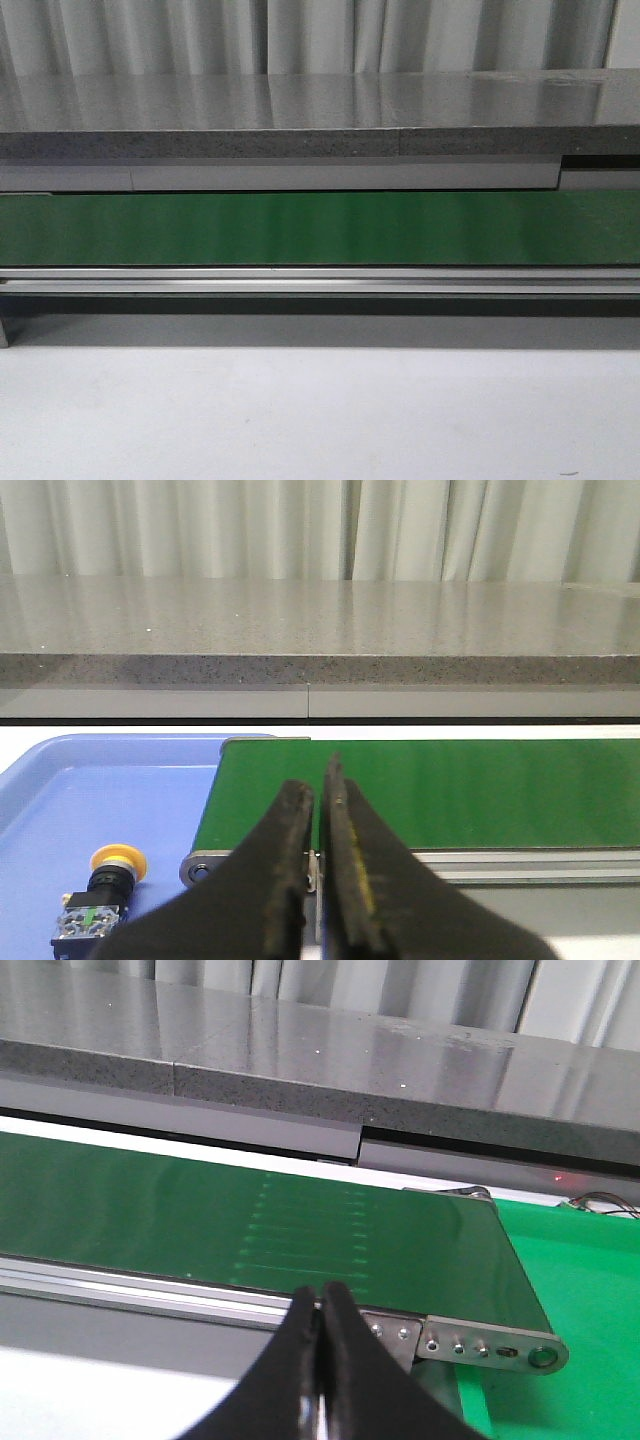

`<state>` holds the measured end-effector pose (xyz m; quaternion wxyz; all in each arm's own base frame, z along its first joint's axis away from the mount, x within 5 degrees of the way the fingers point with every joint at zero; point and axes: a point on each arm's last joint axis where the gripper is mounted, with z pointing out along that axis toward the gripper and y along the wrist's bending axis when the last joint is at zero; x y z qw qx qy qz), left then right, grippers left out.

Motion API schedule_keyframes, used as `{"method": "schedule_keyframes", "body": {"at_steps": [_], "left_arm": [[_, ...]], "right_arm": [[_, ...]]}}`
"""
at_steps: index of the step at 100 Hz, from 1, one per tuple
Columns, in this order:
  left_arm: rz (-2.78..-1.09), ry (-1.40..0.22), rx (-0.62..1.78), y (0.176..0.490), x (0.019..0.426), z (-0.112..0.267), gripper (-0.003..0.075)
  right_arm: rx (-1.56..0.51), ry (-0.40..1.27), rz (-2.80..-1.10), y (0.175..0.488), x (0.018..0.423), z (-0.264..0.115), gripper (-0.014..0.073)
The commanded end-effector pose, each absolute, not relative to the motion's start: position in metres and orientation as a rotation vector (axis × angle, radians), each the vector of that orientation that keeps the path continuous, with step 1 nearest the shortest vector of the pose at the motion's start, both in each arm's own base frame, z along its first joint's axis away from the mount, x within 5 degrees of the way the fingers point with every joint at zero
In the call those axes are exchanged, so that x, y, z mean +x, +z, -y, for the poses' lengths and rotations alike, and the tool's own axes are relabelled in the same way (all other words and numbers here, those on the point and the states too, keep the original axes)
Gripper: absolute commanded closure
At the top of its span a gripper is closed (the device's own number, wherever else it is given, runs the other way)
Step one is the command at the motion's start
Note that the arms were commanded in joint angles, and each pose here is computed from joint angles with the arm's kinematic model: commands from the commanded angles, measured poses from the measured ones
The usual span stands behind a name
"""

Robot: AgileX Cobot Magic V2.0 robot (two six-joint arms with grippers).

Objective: Move button from left to right

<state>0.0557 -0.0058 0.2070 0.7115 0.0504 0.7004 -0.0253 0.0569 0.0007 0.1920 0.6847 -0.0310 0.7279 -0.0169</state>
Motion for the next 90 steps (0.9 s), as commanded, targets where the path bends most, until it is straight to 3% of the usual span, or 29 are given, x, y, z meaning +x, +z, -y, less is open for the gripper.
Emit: {"method": "schedule_keyframes", "body": {"at_steps": [1, 44, 70, 90], "left_arm": [[-1.478, -0.072, 0.101, 0.202, 0.054, 0.006, 0.0715], [-1.424, -0.076, 0.100, 0.209, 0.053, 0.006, 0.0715], [-1.377, -0.072, 0.092, 0.251, 0.045, 0.005, 0.0715], [-1.579, -0.050, 0.088, 0.291, 0.046, 0.003, 0.0715]], "right_arm": [[-0.075, -0.046, -1.530, 0.200, 0.056, -0.001, 0.0663], [-0.075, -0.046, -1.530, 0.200, 0.056, -0.001, 0.0663], [-0.075, -0.046, -1.530, 0.200, 0.056, -0.001, 0.0663], [-0.075, -0.046, -1.530, 0.200, 0.056, -0.001, 0.0663]]}}
